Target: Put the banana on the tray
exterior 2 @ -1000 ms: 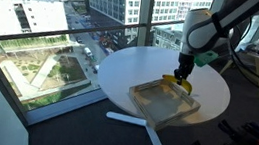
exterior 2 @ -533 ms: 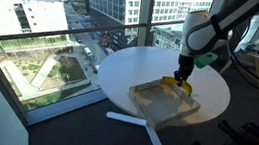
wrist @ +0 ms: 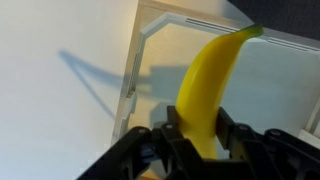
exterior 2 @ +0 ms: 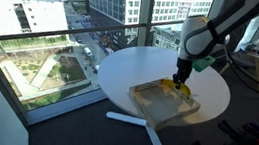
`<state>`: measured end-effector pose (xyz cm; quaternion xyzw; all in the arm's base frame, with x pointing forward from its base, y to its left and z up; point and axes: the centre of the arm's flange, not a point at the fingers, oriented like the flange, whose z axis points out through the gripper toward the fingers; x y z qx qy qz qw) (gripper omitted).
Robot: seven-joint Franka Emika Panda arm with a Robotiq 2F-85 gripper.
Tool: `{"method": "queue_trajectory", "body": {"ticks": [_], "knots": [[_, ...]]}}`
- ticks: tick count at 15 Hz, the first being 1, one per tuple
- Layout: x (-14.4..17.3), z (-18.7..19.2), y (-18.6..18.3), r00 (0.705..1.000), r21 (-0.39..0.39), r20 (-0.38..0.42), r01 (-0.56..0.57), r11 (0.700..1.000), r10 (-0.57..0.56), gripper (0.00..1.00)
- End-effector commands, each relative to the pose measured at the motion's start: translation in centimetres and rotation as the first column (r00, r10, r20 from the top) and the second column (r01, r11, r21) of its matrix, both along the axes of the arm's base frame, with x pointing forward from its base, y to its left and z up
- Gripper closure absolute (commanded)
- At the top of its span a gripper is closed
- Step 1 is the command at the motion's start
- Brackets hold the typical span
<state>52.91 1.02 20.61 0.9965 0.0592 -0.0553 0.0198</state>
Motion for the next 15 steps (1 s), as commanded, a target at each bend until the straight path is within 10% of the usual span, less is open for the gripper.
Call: {"method": "queue_trajectory", "body": {"ticks": [1, 15], "knots": [[0.4, -0.7, -0.2, 1.0, 0.02, 0.018, -0.018, 1.0, 0.018, 0.84], [0.5, -4.4, -0.4, 1.0, 0.019, 0.0, -0.013, 1.0, 0.013, 0.84]]}}
